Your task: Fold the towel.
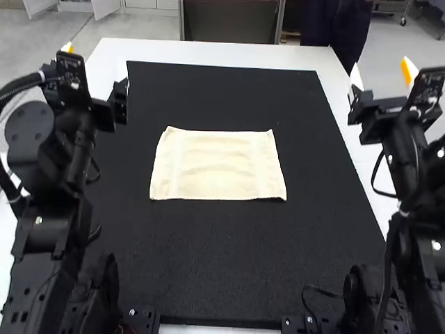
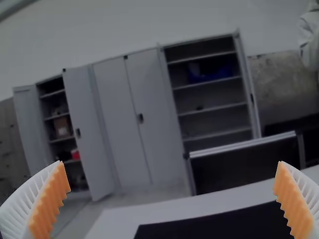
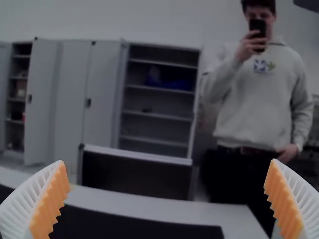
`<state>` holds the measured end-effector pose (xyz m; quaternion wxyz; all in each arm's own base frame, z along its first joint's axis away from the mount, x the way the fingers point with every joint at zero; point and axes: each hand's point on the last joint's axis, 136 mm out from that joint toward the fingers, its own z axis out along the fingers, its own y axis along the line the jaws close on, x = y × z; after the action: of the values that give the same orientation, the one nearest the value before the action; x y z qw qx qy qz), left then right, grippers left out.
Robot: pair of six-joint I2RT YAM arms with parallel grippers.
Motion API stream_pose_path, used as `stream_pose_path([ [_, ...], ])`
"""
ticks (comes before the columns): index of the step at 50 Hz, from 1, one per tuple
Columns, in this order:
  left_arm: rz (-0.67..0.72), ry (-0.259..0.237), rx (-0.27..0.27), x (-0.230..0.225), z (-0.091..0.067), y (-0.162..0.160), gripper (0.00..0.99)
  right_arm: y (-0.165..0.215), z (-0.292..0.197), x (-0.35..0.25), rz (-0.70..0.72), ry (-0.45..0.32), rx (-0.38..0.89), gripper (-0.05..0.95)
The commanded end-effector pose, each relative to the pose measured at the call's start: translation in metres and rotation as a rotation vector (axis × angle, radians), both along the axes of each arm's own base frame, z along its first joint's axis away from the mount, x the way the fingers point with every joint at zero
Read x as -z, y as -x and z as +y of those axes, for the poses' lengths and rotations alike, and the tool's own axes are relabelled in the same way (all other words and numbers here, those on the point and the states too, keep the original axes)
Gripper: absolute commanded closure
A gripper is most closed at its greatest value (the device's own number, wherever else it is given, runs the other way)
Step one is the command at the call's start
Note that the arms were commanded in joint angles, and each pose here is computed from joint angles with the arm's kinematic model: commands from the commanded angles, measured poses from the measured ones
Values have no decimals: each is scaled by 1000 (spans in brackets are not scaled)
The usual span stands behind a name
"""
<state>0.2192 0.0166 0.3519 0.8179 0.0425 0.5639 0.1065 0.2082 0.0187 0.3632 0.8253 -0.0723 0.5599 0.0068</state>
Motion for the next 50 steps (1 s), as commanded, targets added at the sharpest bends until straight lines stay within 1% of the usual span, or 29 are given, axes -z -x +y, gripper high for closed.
stream_pose_path([
  [1, -23, 25, -9, -20, 3, 0, 38, -1, -2, -24, -28, -27, -3, -2],
  [5, -4, 30, -12, -21, 5, -8, 38, -8, -3, -29, -21, -35, -1, -2],
  [12, 32, 56, -11, -25, 8, -27, 38, -21, -6, -44, -10, -53, 0, -2],
  [15, 60, 78, -9, -24, 10, -38, 38, -29, -7, -46, 3, -55, 4, -2],
  [21, 93, 94, -24, -23, 15, -58, 38, -46, -9, -44, 38, -60, 10, -2],
  [23, 95, 107, -28, -25, 17, -63, 38, -51, -11, -43, 45, -62, 15, -2],
  [33, 126, 115, -35, -21, 21, -85, 38, -79, -16, -30, 119, -75, 36, -2],
  [50, 194, 125, -36, -7, 24, -114, 38, -116, -24, -19, 187, -90, 70, -3],
])
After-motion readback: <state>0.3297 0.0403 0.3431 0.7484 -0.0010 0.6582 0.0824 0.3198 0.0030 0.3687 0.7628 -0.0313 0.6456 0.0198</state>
